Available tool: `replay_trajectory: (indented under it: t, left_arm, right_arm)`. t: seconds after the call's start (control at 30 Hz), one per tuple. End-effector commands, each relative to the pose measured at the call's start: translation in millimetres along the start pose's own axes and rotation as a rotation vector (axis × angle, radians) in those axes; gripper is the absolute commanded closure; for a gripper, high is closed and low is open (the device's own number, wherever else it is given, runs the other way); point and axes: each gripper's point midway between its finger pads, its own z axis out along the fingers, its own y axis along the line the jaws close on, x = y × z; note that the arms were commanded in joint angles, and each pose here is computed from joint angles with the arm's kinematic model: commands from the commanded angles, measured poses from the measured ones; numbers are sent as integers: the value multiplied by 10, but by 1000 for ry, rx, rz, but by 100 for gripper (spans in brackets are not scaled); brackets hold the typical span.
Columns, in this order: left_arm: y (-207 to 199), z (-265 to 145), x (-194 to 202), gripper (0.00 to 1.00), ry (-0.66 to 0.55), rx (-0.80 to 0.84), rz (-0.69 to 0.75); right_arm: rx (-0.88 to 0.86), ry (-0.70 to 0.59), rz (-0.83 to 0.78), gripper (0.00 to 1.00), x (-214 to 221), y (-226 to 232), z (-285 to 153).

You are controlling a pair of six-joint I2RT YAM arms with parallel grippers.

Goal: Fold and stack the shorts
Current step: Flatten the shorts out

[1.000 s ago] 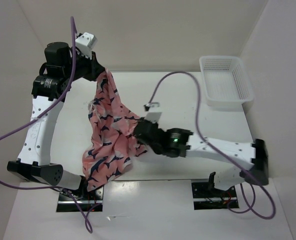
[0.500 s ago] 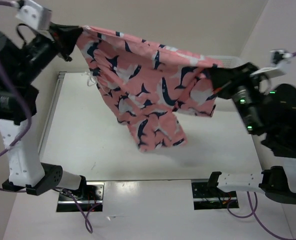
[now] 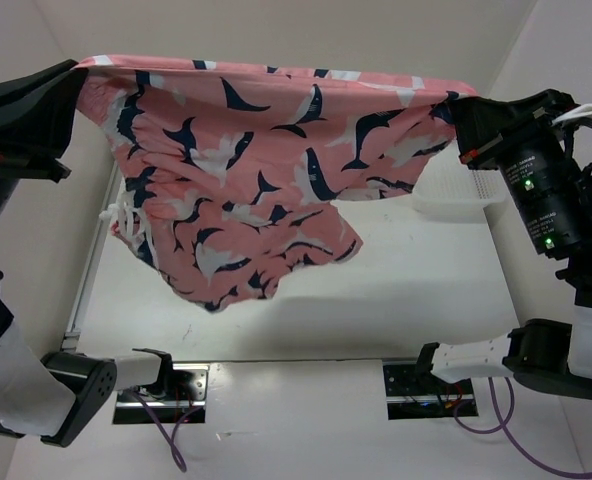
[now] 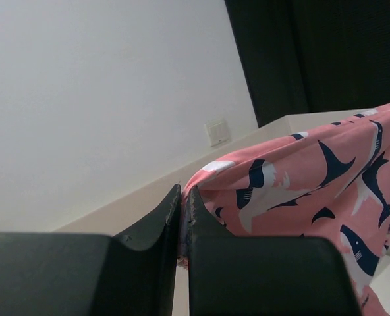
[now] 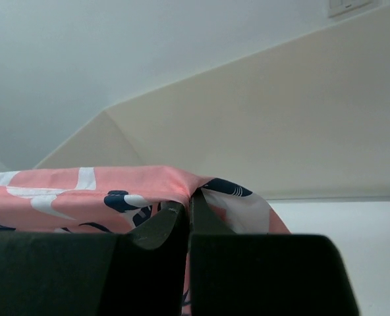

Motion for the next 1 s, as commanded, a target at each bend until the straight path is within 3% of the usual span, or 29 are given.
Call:
replay_trajectory:
  t: [0.0,0.1,0.23,0.27,0.37,0.4,0.57,0.6,0.7,0.77,0.83,0.97]
  left_arm:
    - [246,-6,-120,100,-41,-129,51]
    - [287,104,253,100,46,-124,13]
    - [324,247,1075,100,214,-114,-62]
    - [342,322,1560,100,290,-109,-96]
    - [230,370,2089,100,345,-44,-135]
    - [150,335,2640,100,440,-18,-187]
    - [46,168,3928,100,626,-28,-269]
    - [45,141,4070,100,650,-37,-277]
    - [58,111,4463,100,719,-55,-298]
    - [77,162,4625,100,729,-54,-303]
    - [87,167,4844,100,755,-61,-310]
    - [98,215,5145,100,772,-60,-318]
  right_arm:
    - [135,-124,3,99,-439,-367,-152]
    - [211,-127,-40,99,-388,-488,-136]
    - [342,-107,-113,99,-150,-639,-94]
    - [383,-86,-153,99,13,-689,-74]
    - [450,-34,-260,99,435,-761,-6]
    - [462,-19,-294,99,563,-770,19]
    - [485,42,-398,99,1320,-839,174]
    - [526,24,-369,99,1369,-983,279]
    - [540,130,-392,99,1706,-1540,713]
    - [471,208,-337,99,2121,-1780,959]
    - [536,277,-325,99,2456,-2255,1166]
    - [526,400,-272,99,3061,-2747,1554]
